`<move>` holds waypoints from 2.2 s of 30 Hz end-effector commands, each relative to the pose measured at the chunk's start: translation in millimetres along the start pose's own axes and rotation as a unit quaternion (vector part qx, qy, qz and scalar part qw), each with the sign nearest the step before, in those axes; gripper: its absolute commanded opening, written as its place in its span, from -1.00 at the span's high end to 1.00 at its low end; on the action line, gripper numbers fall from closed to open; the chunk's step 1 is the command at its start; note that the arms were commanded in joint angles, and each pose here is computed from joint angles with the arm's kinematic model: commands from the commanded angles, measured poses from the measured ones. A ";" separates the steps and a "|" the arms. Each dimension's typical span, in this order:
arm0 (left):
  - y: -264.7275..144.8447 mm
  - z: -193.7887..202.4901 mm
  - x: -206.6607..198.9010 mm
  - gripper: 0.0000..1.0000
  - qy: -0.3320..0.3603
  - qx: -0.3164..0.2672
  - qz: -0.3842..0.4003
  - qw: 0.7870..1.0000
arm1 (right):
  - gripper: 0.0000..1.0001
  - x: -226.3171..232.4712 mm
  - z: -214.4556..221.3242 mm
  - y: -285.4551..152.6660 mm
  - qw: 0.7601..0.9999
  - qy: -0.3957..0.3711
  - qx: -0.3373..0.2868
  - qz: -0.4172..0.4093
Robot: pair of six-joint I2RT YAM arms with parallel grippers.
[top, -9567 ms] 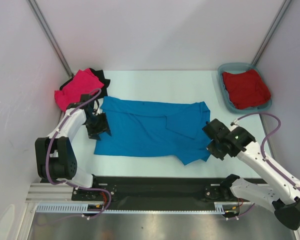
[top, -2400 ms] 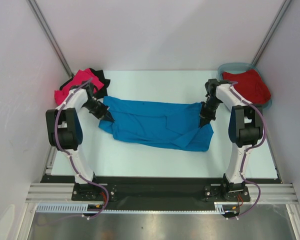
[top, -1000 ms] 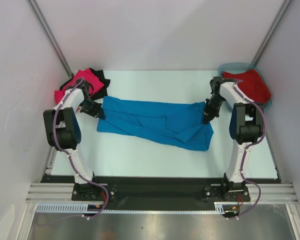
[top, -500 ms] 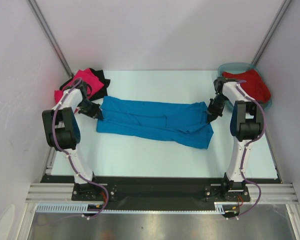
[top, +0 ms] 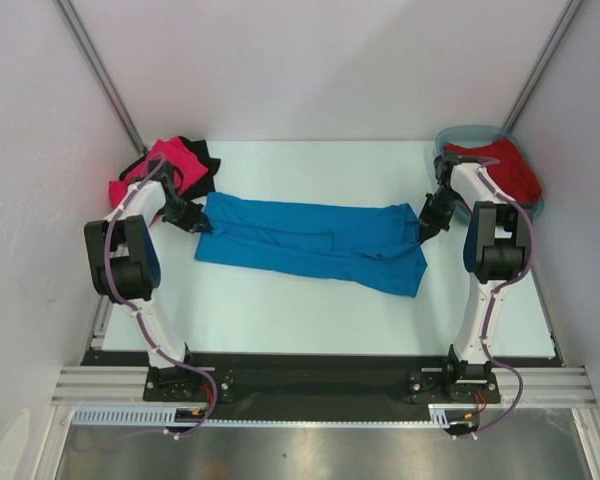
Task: Fold and stack the t-shirts
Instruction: Fold the tshirt
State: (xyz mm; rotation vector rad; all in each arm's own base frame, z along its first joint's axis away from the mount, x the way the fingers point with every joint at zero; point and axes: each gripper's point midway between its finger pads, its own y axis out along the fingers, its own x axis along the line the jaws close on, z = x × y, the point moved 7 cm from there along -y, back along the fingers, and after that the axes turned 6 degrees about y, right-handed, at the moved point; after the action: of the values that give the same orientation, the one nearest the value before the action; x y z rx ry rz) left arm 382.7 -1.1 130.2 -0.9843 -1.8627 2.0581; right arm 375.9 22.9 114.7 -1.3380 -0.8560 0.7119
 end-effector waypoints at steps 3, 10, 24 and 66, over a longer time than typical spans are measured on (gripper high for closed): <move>-20.9 -2.6 -5.6 0.99 0.022 -0.029 0.047 0.998 | 1.00 2.3 -11.5 -28.8 0.998 -0.003 -0.058 -0.020; -22.9 -3.3 -8.4 0.99 0.031 -0.058 0.083 0.994 | 1.00 6.3 -27.6 -22.3 0.998 0.003 -0.057 -0.018; -25.5 -12.5 -14.4 0.58 0.042 -0.068 0.086 0.993 | -0.99 13.2 -45.3 -22.6 0.998 -0.002 -0.053 -0.021; -51.3 21.3 -11.8 0.20 0.176 -0.078 0.101 0.976 | -0.61 96.0 58.9 -39.2 0.970 -0.023 0.088 -0.227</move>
State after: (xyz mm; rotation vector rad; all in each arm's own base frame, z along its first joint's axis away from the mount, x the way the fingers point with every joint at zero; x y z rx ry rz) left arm 368.4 -14.1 161.2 -1.4334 -1.8128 1.7667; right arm 375.3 119.4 167.7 -0.9851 -1.0877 0.4646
